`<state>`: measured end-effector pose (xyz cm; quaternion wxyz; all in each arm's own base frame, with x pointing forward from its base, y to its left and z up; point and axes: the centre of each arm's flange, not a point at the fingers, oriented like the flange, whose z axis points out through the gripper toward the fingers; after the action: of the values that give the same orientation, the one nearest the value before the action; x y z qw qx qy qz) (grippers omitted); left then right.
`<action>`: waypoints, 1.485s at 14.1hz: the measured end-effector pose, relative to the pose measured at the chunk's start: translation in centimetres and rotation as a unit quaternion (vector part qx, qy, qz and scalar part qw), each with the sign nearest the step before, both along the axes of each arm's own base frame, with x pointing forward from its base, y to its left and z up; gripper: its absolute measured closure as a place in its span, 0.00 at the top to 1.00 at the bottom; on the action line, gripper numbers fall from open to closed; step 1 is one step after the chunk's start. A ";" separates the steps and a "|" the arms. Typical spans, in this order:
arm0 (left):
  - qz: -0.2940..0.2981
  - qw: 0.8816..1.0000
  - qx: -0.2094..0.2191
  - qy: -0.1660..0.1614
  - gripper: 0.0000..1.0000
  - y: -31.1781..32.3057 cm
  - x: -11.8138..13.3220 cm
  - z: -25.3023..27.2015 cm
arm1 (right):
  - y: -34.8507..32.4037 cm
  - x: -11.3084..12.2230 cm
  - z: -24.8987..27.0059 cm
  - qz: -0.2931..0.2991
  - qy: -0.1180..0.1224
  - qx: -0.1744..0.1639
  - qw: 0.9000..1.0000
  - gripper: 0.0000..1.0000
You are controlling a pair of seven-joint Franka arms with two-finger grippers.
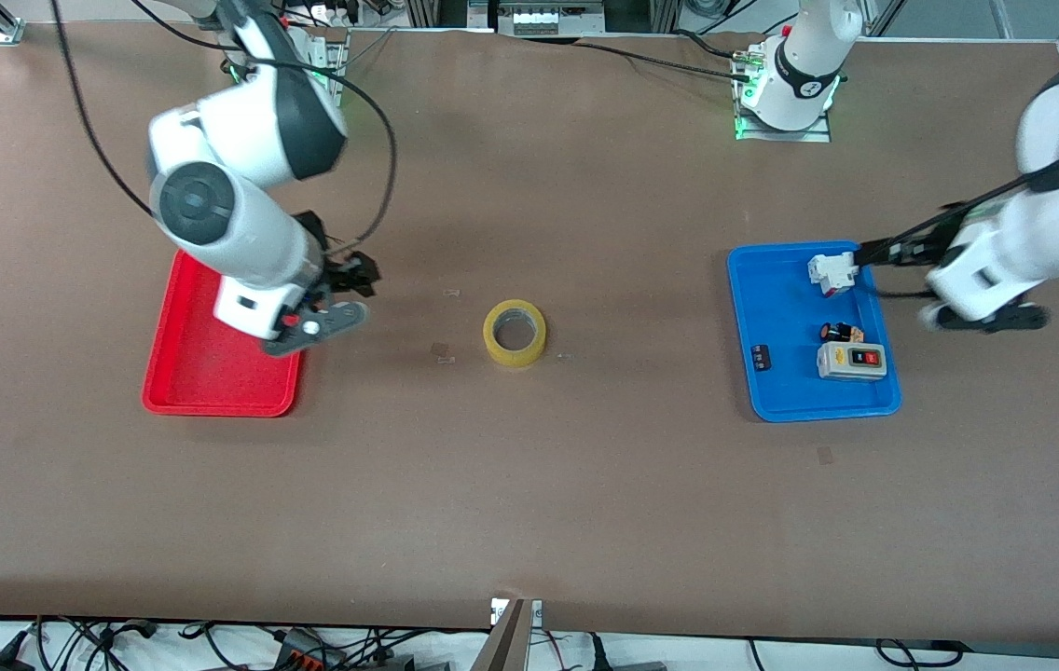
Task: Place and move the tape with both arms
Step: 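Grasp the tape roll rim with the right gripper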
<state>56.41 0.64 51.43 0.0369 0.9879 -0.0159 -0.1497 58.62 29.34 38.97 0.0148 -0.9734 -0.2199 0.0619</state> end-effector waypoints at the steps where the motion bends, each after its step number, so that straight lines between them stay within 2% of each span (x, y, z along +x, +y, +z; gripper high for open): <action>1: -0.017 1.000 -0.007 -0.018 1.00 1.7 -0.7 1.9 | 2.2 0.2 -1.6 0.006 0.003 -0.002 1.000 1.00; 3: -0.037 0.998 0.005 -0.052 1.00 3.6 -1.7 5.3 | 4.7 0.9 -4.7 -0.014 0.005 -0.008 1.000 1.00; 5: -0.050 0.995 0.021 -0.087 1.00 3.3 -1.8 8.7 | 6.5 1.3 -7.2 -0.045 -0.003 -0.007 0.999 1.00; 8: -0.066 0.990 0.031 -0.117 1.00 1.7 -1.4 11.3 | 11.2 -0.5 -10.6 -0.094 -0.020 -0.004 0.995 1.00; 12: -0.077 0.990 0.029 -0.116 1.00 0.5 -1.2 11.2 | 15.1 -3.3 -14.0 -0.119 -0.013 -0.017 0.993 1.00; 19: -0.084 0.991 0.027 -0.100 1.00 -0.2 -1.6 10.9 | 15.2 -3.2 -17.6 -0.122 -0.016 -0.017 0.992 1.00; 21: -0.083 0.991 0.028 -0.101 1.00 -0.1 -1.6 11.0 | 15.4 -3.2 -17.9 -0.122 -0.022 -0.011 0.992 0.96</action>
<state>54.80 0.49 62.42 -0.0047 0.9939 -0.0970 -0.0523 55.47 44.77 21.09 0.0064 -0.9942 -0.0994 0.0408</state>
